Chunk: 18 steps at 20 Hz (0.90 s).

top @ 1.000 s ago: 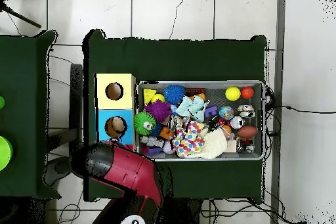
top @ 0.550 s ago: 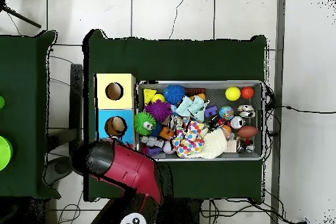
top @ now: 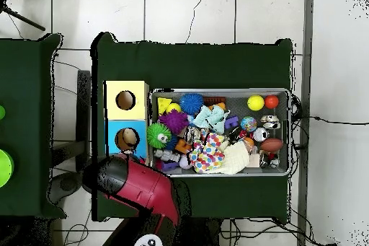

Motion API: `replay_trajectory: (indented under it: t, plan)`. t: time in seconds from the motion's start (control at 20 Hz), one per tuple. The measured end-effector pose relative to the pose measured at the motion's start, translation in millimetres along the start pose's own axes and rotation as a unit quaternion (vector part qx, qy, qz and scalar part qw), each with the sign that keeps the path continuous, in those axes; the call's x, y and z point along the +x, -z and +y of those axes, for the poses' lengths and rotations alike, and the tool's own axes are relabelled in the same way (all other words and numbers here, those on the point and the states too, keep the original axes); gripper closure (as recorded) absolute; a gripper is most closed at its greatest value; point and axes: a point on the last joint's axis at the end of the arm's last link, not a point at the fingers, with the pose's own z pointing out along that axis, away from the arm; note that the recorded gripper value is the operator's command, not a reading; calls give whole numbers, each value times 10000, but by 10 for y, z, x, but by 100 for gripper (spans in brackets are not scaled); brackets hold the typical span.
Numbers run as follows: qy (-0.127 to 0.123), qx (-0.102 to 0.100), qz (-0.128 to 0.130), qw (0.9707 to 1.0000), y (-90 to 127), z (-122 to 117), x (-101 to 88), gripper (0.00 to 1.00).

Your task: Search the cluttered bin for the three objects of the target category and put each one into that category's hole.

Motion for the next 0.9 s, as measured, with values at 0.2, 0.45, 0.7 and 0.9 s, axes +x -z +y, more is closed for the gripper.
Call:
replay_trajectory:
  t: [0.2, 0.45, 0.7, 0.9]
  plan:
    - [-16, -27, 15, 10000, 54, -38, 22, 100]
    - [13, -69, 3, 10000, 130, -67, 86, 100]
    - [83, -136, -10, 9999, 233, -94, 202, 100]
    - [109, -159, 0, 9998, 276, -122, 262, 100]
